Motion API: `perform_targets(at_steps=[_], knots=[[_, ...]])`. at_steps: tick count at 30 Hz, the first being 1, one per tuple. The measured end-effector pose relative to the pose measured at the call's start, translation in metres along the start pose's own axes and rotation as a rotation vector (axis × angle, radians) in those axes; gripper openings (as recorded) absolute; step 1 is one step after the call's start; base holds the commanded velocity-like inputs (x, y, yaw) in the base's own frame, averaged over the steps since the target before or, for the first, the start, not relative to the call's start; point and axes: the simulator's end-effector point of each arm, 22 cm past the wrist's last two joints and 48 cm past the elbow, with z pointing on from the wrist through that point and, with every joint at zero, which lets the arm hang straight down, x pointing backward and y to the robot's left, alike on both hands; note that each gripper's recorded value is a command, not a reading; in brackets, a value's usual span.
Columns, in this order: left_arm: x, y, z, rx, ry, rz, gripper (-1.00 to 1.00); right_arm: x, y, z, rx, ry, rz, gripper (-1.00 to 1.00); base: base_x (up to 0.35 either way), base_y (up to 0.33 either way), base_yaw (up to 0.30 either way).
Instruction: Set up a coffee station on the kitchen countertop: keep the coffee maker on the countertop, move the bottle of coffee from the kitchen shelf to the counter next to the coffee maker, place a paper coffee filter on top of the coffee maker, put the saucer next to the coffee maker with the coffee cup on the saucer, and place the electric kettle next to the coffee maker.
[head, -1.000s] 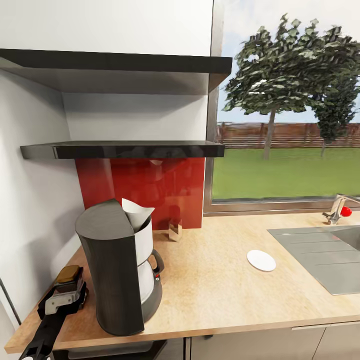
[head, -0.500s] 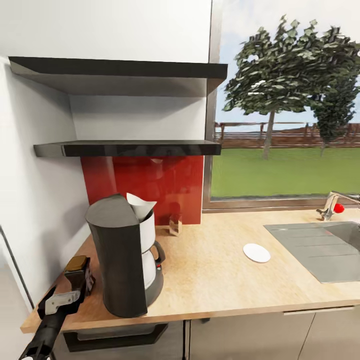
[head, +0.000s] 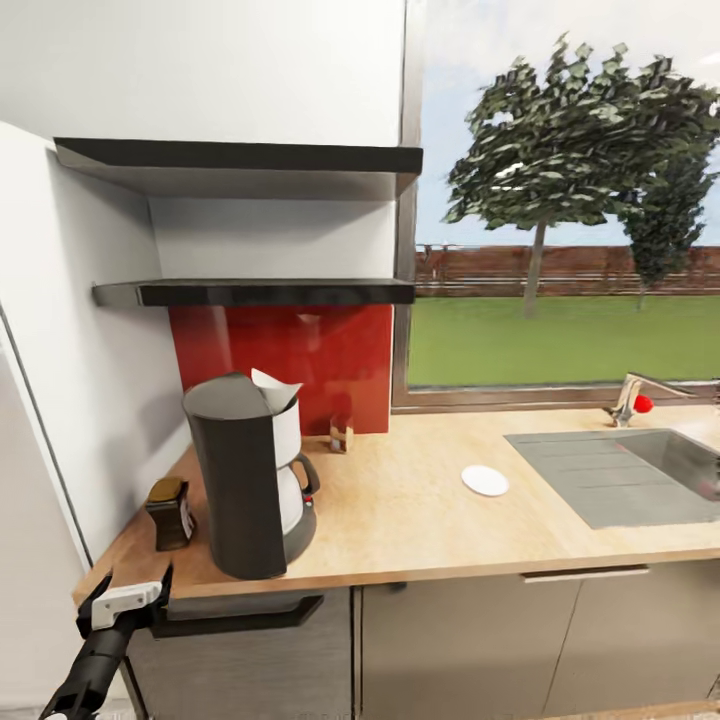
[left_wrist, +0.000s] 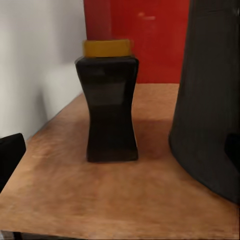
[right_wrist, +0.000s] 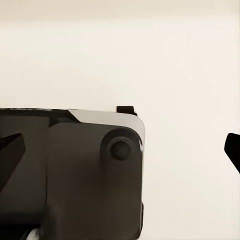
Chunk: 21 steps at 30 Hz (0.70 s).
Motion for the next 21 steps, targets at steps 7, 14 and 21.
perform_targets(at_steps=[7,14,21], knots=[[-0.003,-0.004,0.000,0.005,-0.013,-0.004,1.00,0.000,0.000,0.000,0.000,0.000,0.000,1.00,-0.267,-0.160,0.000],[-0.002,-0.001,-0.015,0.005,-0.050,0.013,1.00,-0.001,0.003,0.000,-0.005,-0.002,-0.001,1.00,-0.062,-0.036,0.000],[0.034,0.007,-0.062,0.010,-0.009,0.042,1.00,-0.002,0.009,0.000,-0.012,-0.007,0.002,1.00,-0.004,-0.003,0.000]])
